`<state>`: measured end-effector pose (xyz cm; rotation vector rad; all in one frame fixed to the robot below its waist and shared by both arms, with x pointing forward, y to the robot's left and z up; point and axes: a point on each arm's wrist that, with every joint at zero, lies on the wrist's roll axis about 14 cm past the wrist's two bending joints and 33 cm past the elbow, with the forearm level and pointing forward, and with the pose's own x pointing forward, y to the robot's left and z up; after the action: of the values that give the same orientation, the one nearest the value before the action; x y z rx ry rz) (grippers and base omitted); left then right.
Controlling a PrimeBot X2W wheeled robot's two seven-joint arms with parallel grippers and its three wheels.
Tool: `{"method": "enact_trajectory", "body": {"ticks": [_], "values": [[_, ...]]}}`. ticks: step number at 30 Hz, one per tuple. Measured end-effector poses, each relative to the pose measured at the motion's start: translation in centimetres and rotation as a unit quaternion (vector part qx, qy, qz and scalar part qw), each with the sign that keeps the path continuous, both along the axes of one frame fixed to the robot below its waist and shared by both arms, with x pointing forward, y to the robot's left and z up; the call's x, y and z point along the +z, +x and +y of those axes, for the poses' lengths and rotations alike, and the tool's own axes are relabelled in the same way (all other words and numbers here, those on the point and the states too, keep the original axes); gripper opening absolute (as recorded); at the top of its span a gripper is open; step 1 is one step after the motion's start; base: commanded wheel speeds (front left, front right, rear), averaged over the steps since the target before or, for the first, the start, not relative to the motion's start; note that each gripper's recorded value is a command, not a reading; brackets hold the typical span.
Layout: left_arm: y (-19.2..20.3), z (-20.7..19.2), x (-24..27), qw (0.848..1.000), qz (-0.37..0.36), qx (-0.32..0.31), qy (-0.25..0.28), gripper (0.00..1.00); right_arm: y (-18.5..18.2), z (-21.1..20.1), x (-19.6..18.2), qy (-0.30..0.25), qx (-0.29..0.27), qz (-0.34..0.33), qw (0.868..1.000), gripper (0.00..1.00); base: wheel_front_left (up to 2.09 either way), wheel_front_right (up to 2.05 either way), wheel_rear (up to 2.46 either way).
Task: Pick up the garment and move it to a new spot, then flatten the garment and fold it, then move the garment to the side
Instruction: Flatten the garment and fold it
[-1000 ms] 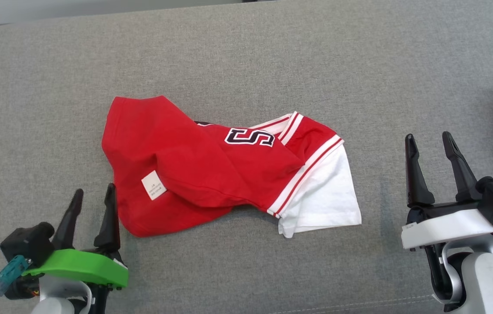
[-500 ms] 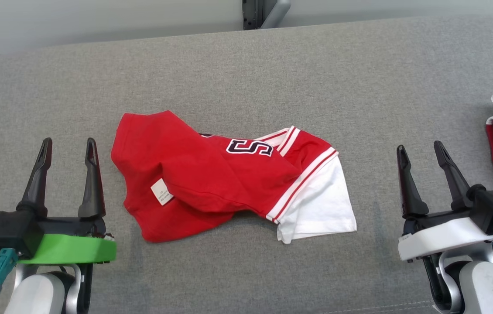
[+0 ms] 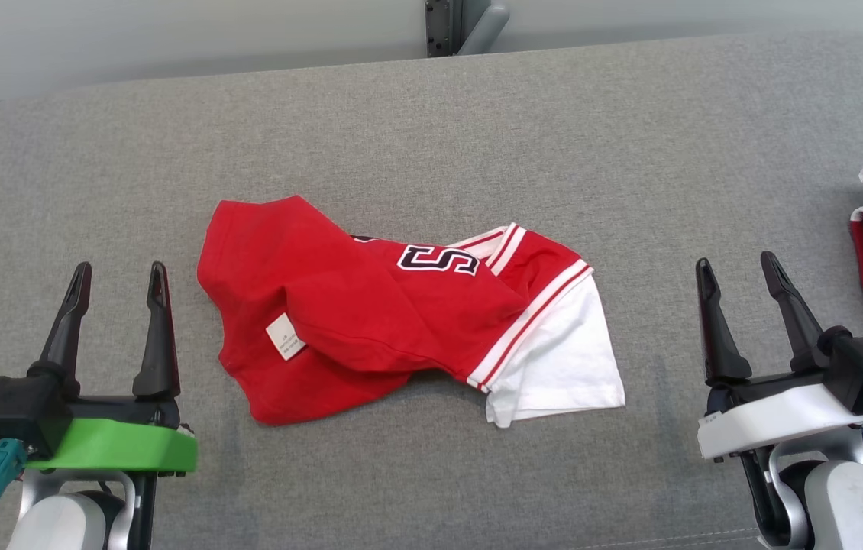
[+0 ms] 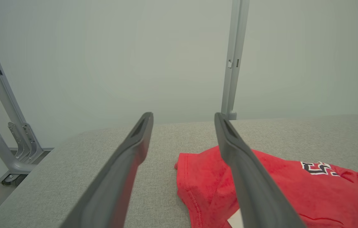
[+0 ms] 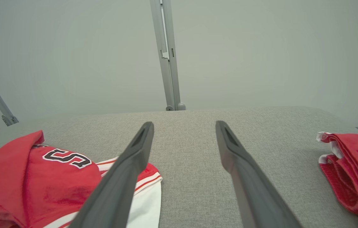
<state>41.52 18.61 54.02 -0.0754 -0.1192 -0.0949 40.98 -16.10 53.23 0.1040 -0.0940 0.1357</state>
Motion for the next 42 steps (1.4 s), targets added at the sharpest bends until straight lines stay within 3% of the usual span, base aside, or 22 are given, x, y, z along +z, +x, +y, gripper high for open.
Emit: {"method": "enact_trajectory", "body": {"ticks": [6, 11, 13, 17, 21, 26, 27, 28, 35, 42], "values": [[0.0, 0.0, -0.5, 1.0, 0.013, -0.001, -0.004, 1.0, 0.2, 0.0, 0.0, 0.0, 0.0, -0.001, 1.0, 1.0, 0.0, 0.0, 0.0], [0.9, -1.2, -4.0, 0.995, 0.09, -0.032, -0.025, 1.0, 1.0, 0.7, -0.3, 0.0, 0.01, 0.004, 1.0, 1.0, 0.0, 0.0, 0.0], [0.8, -1.9, -8.0, 0.984, 0.168, -0.049, -0.043, 1.0, 1.4, 1.1, -1.0, 0.001, 0.017, 0.013, 1.0, 1.0, 0.0, 0.0, 0.0], [0.2, -2.7, -12.4, 0.964, 0.25, -0.063, -0.066, 1.0, 1.7, 1.1, -2.0, 0.004, 0.016, 0.024, 1.0, 1.0, 0.0, 0.0, 0.0], [-0.4, -3.3, -15.3, 0.948, 0.3, -0.071, -0.076, 1.0, 1.6, 0.5, -3.2, 0.007, 0.008, 0.04, 0.999, 1.0, 0.0, 0.0, 0.0], [0.0, -3.0, -16.8, 0.943, 0.318, -0.066, -0.077, 1.0, 1.7, 0.3, -4.1, 0.009, 0.003, 0.052, 0.999, 1.0, 0.0, 0.0, 0.0], [0.1, -3.1, -16.9, 0.943, 0.318, -0.068, -0.077, 0.65, 1.7, 0.3, -4.2, 0.01, 0.004, 0.054, 0.998, 1.0, 0.0, 0.0, 0.0], [0.2, -3.2, -17.0, 0.942, 0.319, -0.07, -0.076, 0.0, 1.7, 0.3, -4.3, 0.011, 0.004, 0.056, 0.998, 1.0, 0.0, 0.0, 0.0], [0.5, -3.1, -17.0, 0.945, 0.312, -0.069, -0.076, 0.0, 0.9, 0.9, -7.5, 0.008, 0.016, 0.114, 0.993, 1.0, 0.0, 0.0, 0.0], [0.8, -2.7, -16.5, 0.949, 0.299, -0.063, -0.077, 0.0, -1.4, 4.2, -13.8, 0.027, 0.059, 0.215, 0.975, 1.0, 0.0, 0.0, 0.0]]}}
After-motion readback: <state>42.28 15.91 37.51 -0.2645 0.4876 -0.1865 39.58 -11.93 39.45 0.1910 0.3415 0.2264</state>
